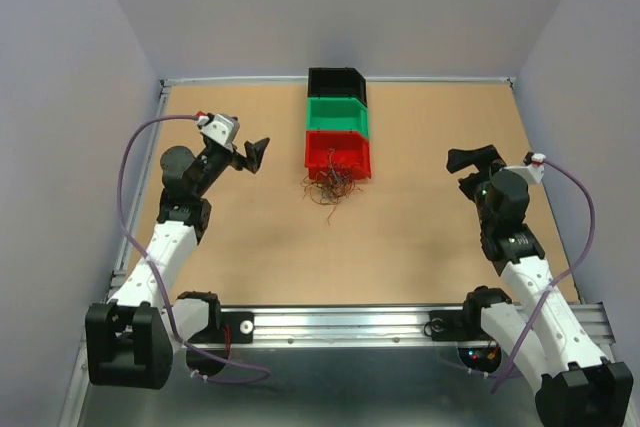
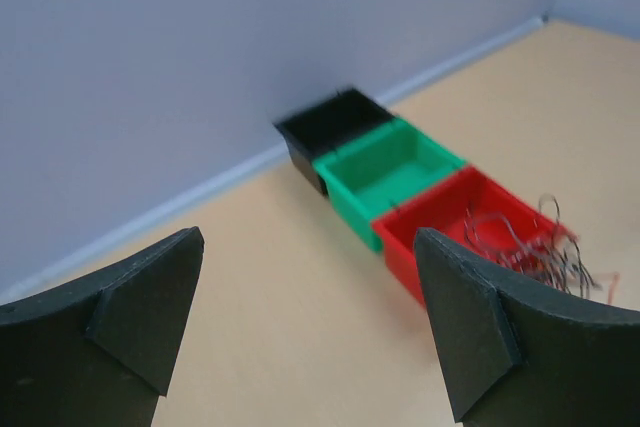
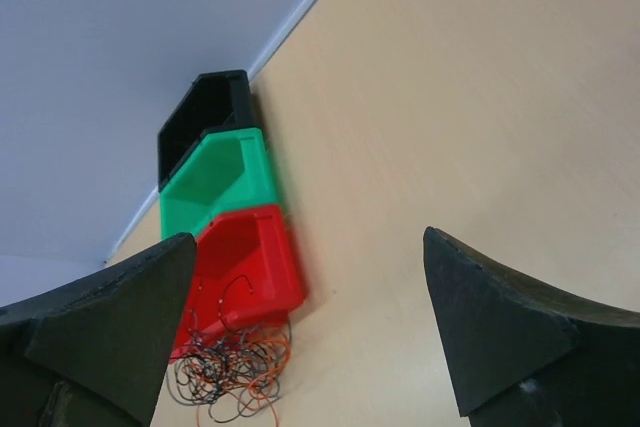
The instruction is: Untangle the cables
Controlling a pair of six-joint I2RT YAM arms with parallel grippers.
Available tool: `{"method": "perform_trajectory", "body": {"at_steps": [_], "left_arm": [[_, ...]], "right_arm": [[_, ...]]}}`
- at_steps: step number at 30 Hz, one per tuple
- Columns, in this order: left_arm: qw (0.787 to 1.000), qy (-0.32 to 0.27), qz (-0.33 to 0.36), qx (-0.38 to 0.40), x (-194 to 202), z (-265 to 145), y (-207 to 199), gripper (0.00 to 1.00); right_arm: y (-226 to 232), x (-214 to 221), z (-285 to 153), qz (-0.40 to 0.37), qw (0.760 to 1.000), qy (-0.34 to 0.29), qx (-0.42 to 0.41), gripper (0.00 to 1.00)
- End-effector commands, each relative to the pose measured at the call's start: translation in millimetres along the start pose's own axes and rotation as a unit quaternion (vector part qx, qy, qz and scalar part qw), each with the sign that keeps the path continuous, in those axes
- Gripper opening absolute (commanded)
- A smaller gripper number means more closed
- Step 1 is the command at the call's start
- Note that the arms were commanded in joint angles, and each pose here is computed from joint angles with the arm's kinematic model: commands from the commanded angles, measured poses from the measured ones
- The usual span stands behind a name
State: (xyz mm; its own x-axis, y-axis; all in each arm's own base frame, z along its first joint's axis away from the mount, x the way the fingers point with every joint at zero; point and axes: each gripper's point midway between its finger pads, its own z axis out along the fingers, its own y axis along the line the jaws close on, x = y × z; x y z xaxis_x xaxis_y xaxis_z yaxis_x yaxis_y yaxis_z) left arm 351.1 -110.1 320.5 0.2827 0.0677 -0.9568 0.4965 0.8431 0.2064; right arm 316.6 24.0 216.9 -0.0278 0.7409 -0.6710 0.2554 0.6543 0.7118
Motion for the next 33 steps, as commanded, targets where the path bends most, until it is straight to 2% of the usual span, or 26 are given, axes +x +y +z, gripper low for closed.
{"method": "perform_trajectory", "body": {"at_steps": [1, 4, 6, 8, 9, 10, 11, 12, 18, 21, 22, 23, 25, 26, 27, 29, 30, 32, 33], "left_arm": [[0.995, -0.003, -0.019, 0.097, -1, -4, -36, 0.99], [0.973, 0.025, -0.044, 0.227, 33, 2, -82, 0.99], [0.971, 0.083, -0.081, 0.211, 61, 14, -88, 0.99], [0.972, 0.131, -0.046, 0.188, 84, 31, -94, 0.99], [0.969, 0.135, -0.021, 0.208, 87, 33, -119, 0.99], [0.97, 0.146, -0.005, 0.192, 94, 35, -121, 0.99], [0.966, 0.151, 0.01, 0.208, 99, 32, -142, 0.99], [0.968, 0.166, 0.023, 0.185, 106, 34, -140, 0.99], [0.957, 0.233, 0.053, 0.167, 146, 44, -164, 0.98], [0.945, 0.284, 0.066, 0.147, 182, 55, -165, 0.85], [0.935, 0.32, 0.077, 0.132, 197, 53, -161, 0.78], [0.929, 0.335, 0.08, 0.135, 203, 57, -166, 0.59], [0.911, 0.375, 0.092, 0.145, 224, 60, -172, 0.38], [0.907, 0.383, 0.105, 0.142, 229, 60, -174, 0.11], [0.906, 0.385, 0.11, 0.135, 229, 59, -172, 0.0], [0.922, 0.353, 0.1, 0.125, 207, 54, -162, 0.0], [0.937, 0.314, 0.087, 0.126, 186, 59, -158, 0.0], [0.949, 0.237, 0.039, 0.203, 143, 49, -174, 0.0], [0.96, 0.187, 0.028, 0.207, 107, 37, -162, 0.0]], "right_arm": [[20, -25, -11, 0.043, 0.998, -0.042, -0.034, 1.0], [10, -23, -9, 0.021, 0.999, -0.047, -0.018, 1.0], [8, -19, -7, 0.017, 0.999, -0.042, -0.015, 1.0], [5, -14, -5, 0.016, 0.999, -0.034, -0.011, 1.0], [4, -11, -3, 0.015, 0.999, -0.028, -0.009, 1.0], [4, -8, -2, 0.009, 1.0, -0.021, -0.011, 1.0], [3, -3, 0, 0.008, 1.0, -0.009, -0.01, 1.0], [2, 0, 2, 0.011, 1.0, -0.005, -0.007, 1.0], [-1, 10, 6, 0.023, 1.0, 0.013, -0.001, 1.0], [-1, 11, 5, 0.033, 0.999, 0.014, -0.002, 1.0], [-2, 12, 5, 0.039, 0.999, 0.014, 0.0, 1.0], [-2, 12, 5, 0.04, 0.999, 0.013, 0.0, 1.0], [-3, 11, 4, 0.041, 0.999, 0.01, 0.0, 1.0], [-3, 10, 3, 0.041, 0.999, 0.008, -0.001, 1.0], [-4, 10, 3, 0.042, 0.999, 0.007, 0.0, 1.0], [-2, 12, 3, 0.041, 0.999, 0.012, -0.003, 1.0], [1, 13, 3, 0.036, 0.999, 0.017, -0.011, 1.0], [8, 15, 3, 0.022, 0.999, 0.026, -0.027, 1.0], [10, 22, 4, 0.016, 0.998, 0.044, -0.037, 1.0]]}}
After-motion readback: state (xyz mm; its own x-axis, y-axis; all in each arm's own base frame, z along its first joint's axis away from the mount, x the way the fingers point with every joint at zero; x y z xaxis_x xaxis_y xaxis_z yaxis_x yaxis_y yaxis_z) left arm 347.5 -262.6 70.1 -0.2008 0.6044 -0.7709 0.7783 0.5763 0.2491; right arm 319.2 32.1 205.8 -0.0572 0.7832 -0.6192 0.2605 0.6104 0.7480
